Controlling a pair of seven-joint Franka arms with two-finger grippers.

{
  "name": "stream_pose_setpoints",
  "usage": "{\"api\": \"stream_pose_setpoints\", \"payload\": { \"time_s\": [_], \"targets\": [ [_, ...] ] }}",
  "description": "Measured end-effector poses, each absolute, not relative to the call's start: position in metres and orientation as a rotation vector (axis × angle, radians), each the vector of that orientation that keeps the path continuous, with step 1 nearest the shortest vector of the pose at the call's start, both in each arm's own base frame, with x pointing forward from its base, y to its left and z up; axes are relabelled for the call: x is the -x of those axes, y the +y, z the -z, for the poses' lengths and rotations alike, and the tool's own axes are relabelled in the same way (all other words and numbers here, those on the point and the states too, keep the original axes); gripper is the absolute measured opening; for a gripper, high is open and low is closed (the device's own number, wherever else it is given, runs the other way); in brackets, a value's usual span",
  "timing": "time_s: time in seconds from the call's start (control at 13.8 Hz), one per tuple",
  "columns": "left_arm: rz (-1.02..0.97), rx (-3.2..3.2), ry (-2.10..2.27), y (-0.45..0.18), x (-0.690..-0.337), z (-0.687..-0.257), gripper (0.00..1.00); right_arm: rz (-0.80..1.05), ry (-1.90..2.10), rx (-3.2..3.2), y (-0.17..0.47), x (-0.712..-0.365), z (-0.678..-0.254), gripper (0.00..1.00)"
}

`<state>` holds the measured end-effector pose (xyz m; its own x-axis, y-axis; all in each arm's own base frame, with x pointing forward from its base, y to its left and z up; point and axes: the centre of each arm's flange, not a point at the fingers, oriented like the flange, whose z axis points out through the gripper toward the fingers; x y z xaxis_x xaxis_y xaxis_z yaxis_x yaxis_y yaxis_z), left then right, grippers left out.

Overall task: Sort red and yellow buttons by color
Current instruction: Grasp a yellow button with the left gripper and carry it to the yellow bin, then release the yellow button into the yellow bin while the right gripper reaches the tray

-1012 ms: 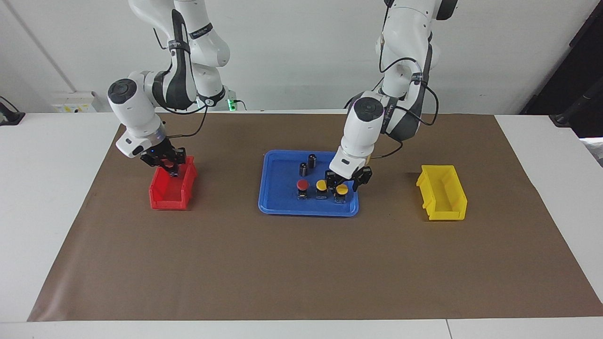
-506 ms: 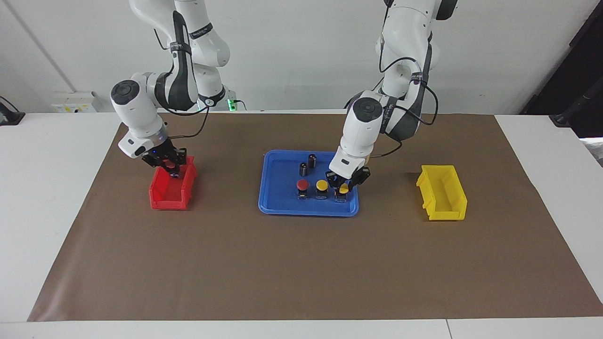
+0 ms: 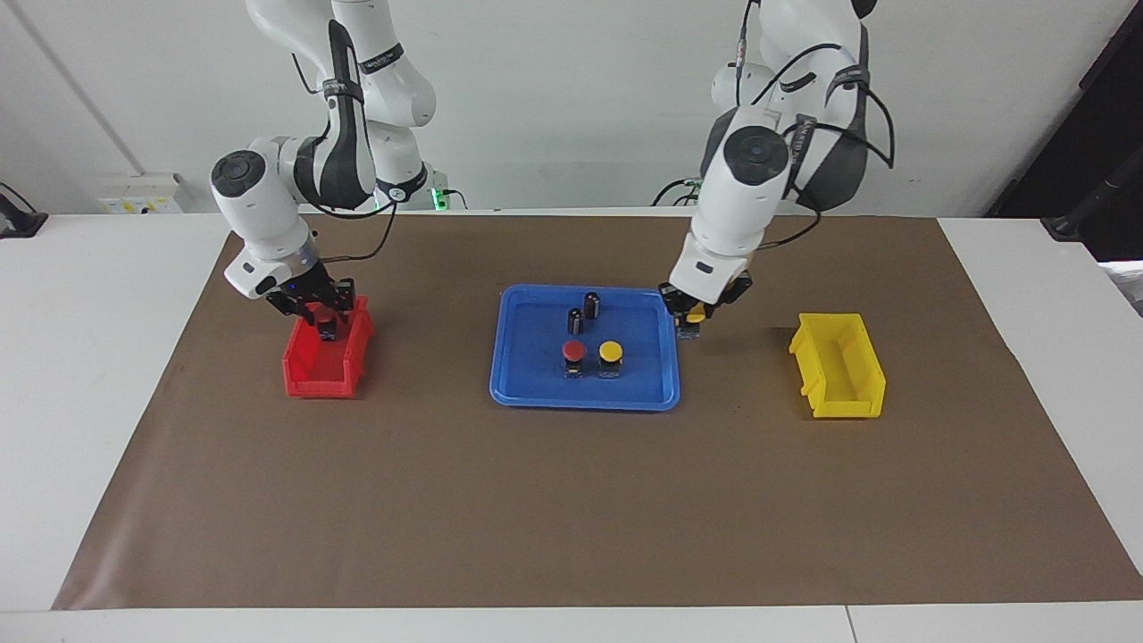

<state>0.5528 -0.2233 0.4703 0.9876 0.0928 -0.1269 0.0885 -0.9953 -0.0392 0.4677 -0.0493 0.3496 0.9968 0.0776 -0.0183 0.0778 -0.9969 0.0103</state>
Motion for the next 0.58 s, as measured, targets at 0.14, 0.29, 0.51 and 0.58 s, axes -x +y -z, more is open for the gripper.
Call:
{"api": "stream_pose_setpoints", "payload": {
  "time_s": [0.14, 0.29, 0.51, 0.58],
  "targets": [
    [-0.228, 3.117, -0.111, -0.130, -0.583, -0.462, 0.41, 0.032, 0.123, -3.129, -0.049, -0.472, -0.358, 0.63],
    [-0.220, 3.140, -0.048, -0.062, -0.597, -0.459, 0.41, 0.046, 0.124, -3.131, -0.049, -0.478, -0.370, 0.64],
    [-0.198, 3.158, 0.015, -0.001, -0.603, -0.454, 0.41, 0.053, 0.137, -3.133, -0.046, -0.492, -0.398, 0.67],
    [-0.199, 3.160, 0.022, 0.009, -0.601, -0.448, 0.41, 0.047, 0.142, -3.137, -0.037, -0.500, -0.411, 0.68]
  ]
}}
